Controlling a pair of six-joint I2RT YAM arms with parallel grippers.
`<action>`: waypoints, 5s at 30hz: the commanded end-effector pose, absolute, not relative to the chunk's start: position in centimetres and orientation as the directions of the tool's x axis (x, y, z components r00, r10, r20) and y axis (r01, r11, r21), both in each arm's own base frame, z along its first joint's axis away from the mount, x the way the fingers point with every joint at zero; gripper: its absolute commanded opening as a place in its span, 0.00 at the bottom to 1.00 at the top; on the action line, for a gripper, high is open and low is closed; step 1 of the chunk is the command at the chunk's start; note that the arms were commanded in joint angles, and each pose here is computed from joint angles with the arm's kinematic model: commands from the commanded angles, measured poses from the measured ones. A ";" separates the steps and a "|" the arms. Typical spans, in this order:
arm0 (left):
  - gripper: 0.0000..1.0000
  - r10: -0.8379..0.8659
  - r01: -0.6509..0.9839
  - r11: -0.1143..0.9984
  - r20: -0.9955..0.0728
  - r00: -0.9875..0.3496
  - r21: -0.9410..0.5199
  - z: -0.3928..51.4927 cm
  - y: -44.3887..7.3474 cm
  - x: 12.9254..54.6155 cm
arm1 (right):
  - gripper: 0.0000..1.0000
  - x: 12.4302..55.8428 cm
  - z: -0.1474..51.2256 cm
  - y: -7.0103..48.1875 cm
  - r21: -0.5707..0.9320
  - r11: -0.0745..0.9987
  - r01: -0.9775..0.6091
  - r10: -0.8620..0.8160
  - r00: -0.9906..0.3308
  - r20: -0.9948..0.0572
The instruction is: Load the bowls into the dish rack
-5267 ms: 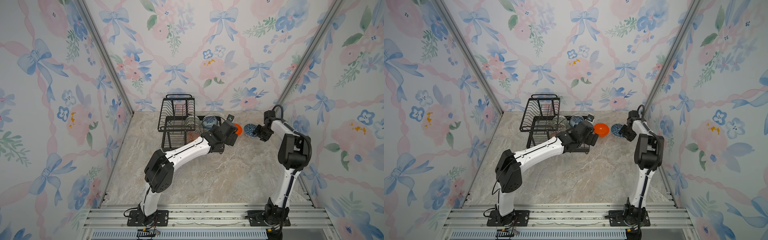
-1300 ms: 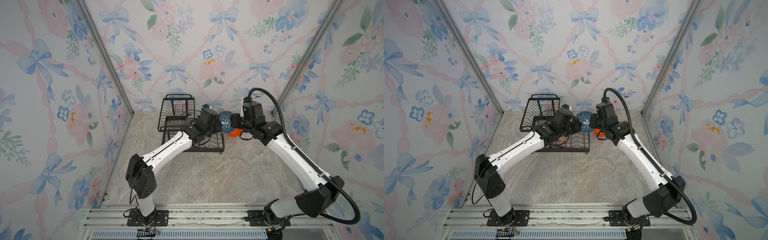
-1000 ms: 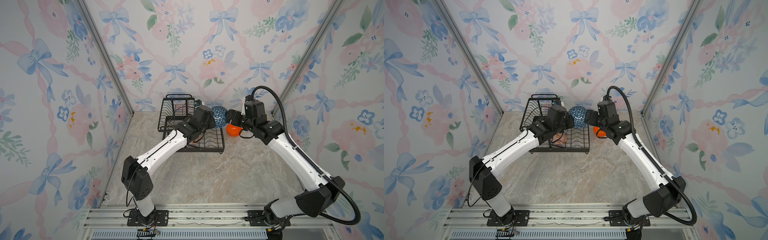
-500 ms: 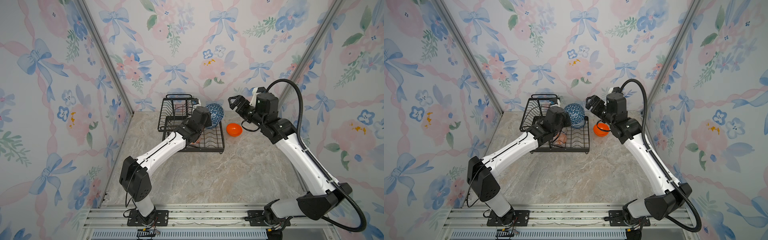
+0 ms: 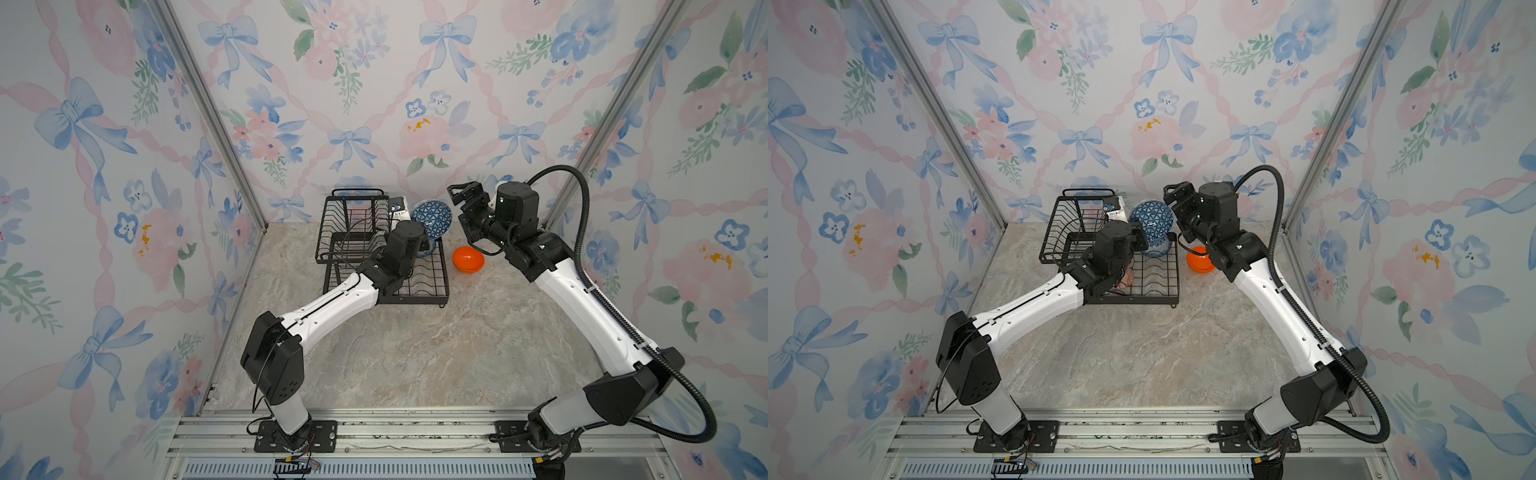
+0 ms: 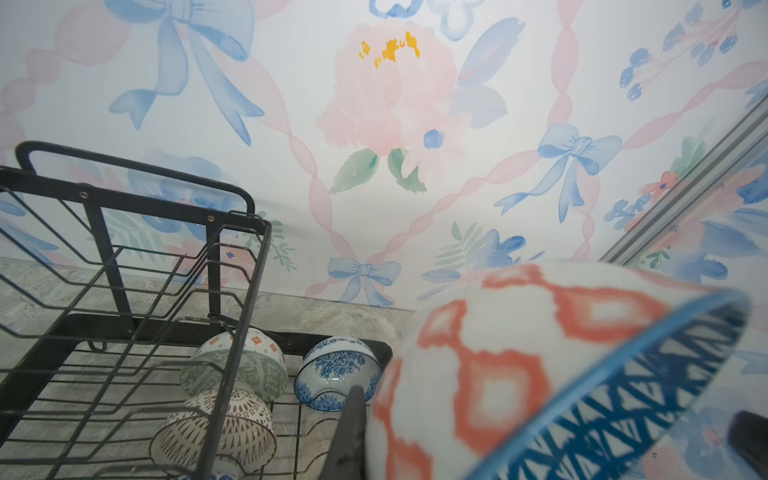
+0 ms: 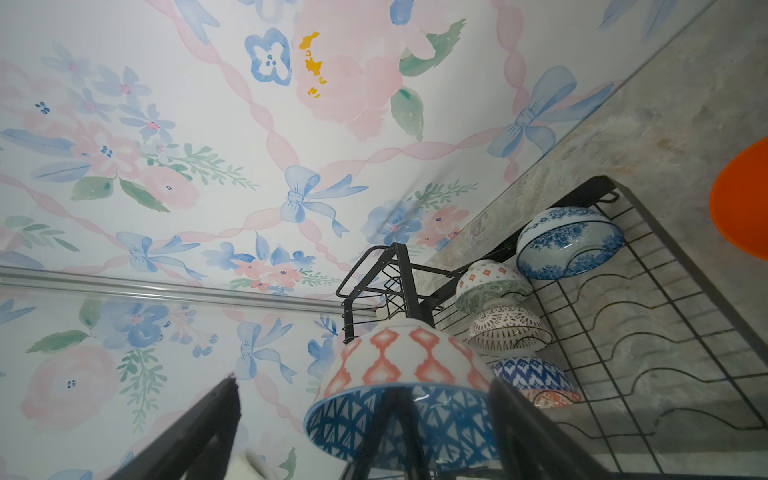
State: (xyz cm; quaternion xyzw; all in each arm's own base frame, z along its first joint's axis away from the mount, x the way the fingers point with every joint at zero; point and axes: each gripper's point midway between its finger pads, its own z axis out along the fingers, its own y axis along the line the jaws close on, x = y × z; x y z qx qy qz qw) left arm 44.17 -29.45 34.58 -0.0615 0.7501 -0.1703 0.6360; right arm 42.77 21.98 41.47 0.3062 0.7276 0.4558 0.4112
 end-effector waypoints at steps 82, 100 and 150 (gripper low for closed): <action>0.98 -0.117 0.314 0.916 -0.915 -0.387 -0.251 35.5 -27.8 34.7 | 0.00 47.9 31.5 23.9 0.861 0.505 0.060 0.762 -0.499 -0.413; 0.98 0.202 0.354 0.931 -0.930 -0.307 0.086 33.5 -26.3 36.5 | 0.00 50.2 27.1 26.5 0.862 0.507 -0.023 0.718 -0.543 -0.436; 0.98 0.237 0.357 0.927 -0.913 -0.332 0.110 32.7 -23.0 37.3 | 0.00 54.9 17.7 31.1 0.877 0.480 0.007 0.794 -0.430 -0.431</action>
